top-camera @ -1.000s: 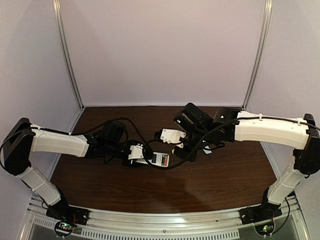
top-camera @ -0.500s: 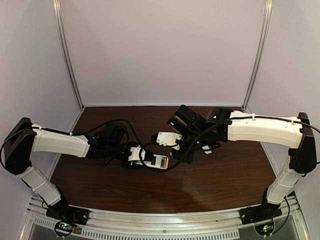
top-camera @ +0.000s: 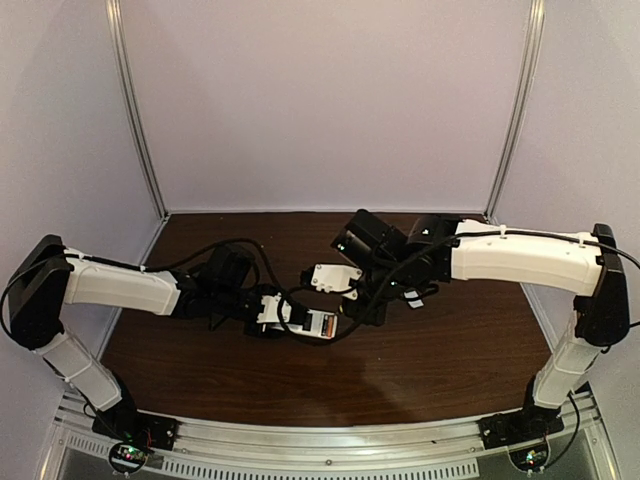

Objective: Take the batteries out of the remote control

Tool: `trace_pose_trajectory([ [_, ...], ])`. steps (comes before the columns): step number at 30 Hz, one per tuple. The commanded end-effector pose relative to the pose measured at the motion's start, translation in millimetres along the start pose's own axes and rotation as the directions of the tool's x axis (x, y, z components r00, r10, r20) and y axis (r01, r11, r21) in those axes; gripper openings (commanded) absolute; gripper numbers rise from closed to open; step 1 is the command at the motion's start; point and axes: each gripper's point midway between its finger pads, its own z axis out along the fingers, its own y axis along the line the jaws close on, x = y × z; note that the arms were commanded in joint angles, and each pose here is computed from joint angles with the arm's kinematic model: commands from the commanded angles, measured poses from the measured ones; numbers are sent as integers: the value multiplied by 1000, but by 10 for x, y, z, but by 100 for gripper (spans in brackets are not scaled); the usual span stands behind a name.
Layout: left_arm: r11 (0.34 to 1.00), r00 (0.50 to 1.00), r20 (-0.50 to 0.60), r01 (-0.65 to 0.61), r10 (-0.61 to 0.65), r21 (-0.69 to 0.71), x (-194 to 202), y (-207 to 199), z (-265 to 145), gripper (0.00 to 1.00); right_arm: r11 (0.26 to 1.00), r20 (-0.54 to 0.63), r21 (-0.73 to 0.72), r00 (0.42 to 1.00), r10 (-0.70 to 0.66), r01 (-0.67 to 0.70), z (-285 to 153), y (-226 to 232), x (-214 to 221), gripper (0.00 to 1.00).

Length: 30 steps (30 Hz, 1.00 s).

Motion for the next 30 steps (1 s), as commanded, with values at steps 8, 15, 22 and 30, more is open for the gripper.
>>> trace_pose_trajectory([
  [8,981,992,69,-93,106,-169,-288,389,-77,0,997,-84,-75,996,-27,20,157,203,157,0],
  [15,978,992,63,-100,113,-183,-283,401,-78,0,996,-78,-86,997,-26,20,182,225,137,0],
  [22,970,990,30,-129,138,-206,-226,404,-65,0,993,-61,-118,998,-24,17,210,279,95,0],
  [30,960,987,15,-150,158,-238,-220,438,-81,0,992,-64,-128,997,-29,20,236,290,87,0],
])
